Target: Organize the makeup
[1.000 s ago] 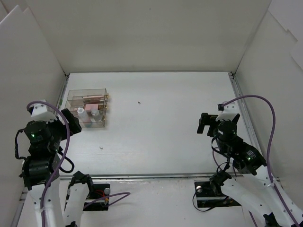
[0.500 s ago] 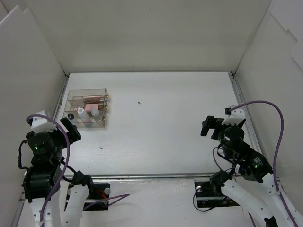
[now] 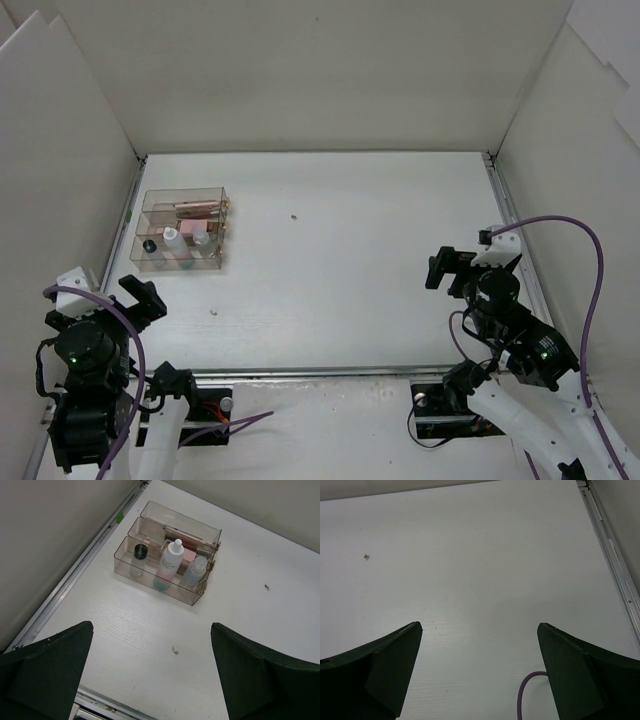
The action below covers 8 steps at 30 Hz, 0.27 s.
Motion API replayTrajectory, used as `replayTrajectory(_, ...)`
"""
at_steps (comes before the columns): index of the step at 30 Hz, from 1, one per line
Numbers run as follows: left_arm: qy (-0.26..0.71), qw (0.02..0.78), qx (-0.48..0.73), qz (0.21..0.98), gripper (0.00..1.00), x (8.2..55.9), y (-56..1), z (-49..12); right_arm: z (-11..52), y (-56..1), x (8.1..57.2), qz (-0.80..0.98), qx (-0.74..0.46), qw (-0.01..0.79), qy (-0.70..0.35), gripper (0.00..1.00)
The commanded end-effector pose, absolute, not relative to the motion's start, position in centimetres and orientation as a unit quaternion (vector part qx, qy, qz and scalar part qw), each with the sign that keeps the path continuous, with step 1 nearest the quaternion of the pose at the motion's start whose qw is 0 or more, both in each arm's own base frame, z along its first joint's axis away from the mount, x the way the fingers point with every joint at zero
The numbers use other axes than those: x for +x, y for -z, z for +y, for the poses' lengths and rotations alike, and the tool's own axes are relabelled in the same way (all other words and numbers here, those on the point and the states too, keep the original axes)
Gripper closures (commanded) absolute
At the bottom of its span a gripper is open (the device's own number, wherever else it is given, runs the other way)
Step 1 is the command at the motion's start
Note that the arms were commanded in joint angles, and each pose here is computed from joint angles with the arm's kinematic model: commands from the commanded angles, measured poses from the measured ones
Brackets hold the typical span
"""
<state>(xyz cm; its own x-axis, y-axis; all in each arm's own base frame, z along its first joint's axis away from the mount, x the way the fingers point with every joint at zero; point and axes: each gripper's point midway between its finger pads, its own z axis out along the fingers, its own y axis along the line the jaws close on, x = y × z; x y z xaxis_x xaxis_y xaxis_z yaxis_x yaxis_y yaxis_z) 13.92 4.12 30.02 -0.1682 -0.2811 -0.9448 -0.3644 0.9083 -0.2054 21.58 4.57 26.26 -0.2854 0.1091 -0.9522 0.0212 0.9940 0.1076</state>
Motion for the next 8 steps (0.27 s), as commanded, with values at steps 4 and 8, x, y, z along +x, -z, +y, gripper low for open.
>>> replayTrajectory(4, -0.036, 0.617, -0.219, 0.755, 0.00, 14.38, -30.74, 4.40, 4.67, -27.33, 21.97, 0.790, 0.057, 0.609, -0.046, 0.02)
replayTrajectory(8, -0.036, 0.617, -0.220, 0.755, 0.01, 14.27, -30.77, 4.41, 4.76, -27.38, 21.92, 0.790, 0.055, 0.609, -0.048, 0.02)
